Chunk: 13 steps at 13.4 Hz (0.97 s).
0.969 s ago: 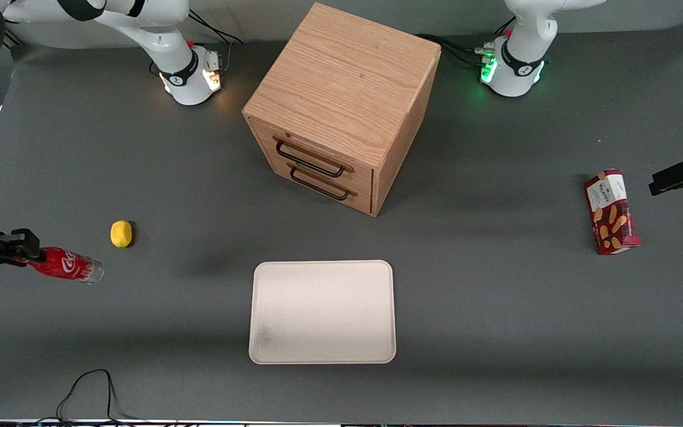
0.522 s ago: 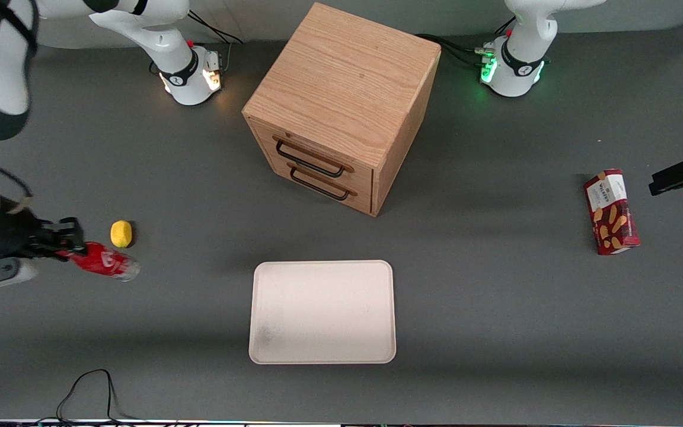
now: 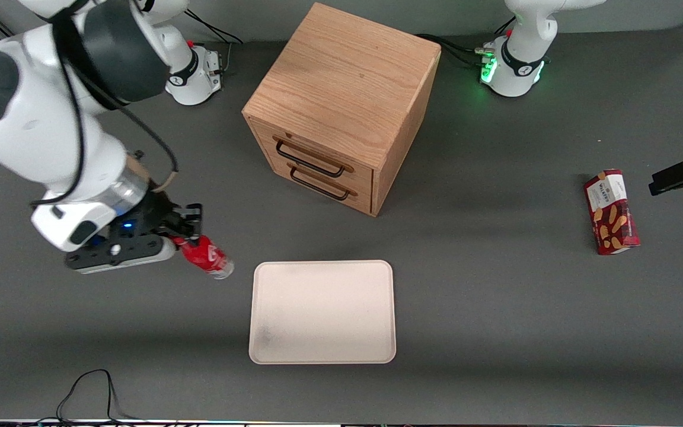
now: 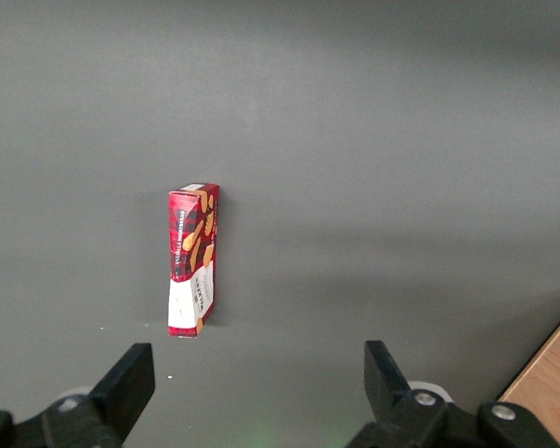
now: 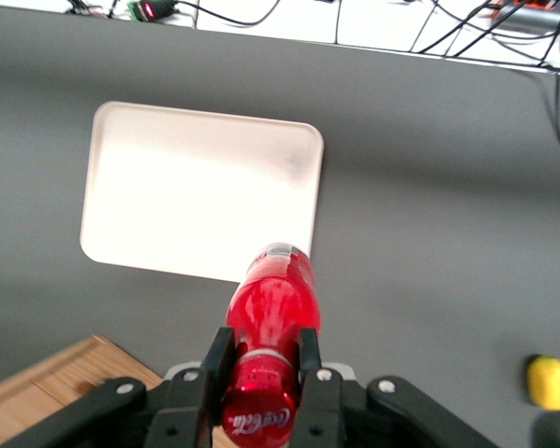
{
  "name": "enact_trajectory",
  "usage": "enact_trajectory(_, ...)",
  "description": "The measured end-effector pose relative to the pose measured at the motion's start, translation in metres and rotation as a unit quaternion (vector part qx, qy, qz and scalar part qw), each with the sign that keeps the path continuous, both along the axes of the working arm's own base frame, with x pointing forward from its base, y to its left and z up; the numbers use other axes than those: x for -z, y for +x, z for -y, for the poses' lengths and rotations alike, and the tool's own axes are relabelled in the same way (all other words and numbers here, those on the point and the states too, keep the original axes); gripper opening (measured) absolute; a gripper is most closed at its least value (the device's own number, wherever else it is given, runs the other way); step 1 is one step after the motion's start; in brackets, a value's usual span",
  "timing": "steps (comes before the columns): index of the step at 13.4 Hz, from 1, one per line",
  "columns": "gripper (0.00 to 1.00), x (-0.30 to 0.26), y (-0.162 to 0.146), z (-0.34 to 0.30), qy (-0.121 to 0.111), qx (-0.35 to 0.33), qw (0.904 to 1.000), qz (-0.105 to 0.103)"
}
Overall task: Place coke bottle on tray
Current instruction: 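Lift the bottle and carry it over the white tray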
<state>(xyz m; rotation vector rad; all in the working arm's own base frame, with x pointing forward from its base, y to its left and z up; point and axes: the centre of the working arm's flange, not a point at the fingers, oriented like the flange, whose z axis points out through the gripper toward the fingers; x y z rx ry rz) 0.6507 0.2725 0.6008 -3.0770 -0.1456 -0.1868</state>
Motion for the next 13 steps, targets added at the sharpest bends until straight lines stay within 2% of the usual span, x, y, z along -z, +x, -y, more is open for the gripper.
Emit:
enact_trajectory(2, 0.32, 0.011, 0.003, -0.019, 0.008, 0.013, 0.9998, 0.008)
enact_trajectory(5, 0.32, 0.046, 0.023, -0.022, 0.008, 0.021, 0.9996, 0.015)
enact_trajectory(8, 0.32, 0.109, 0.049, -0.025, 0.003, 0.025, 0.9996, 0.009)
enact_trajectory(13, 0.32, 0.198, 0.074, -0.026, -0.008, 0.006, 0.9999, -0.003)
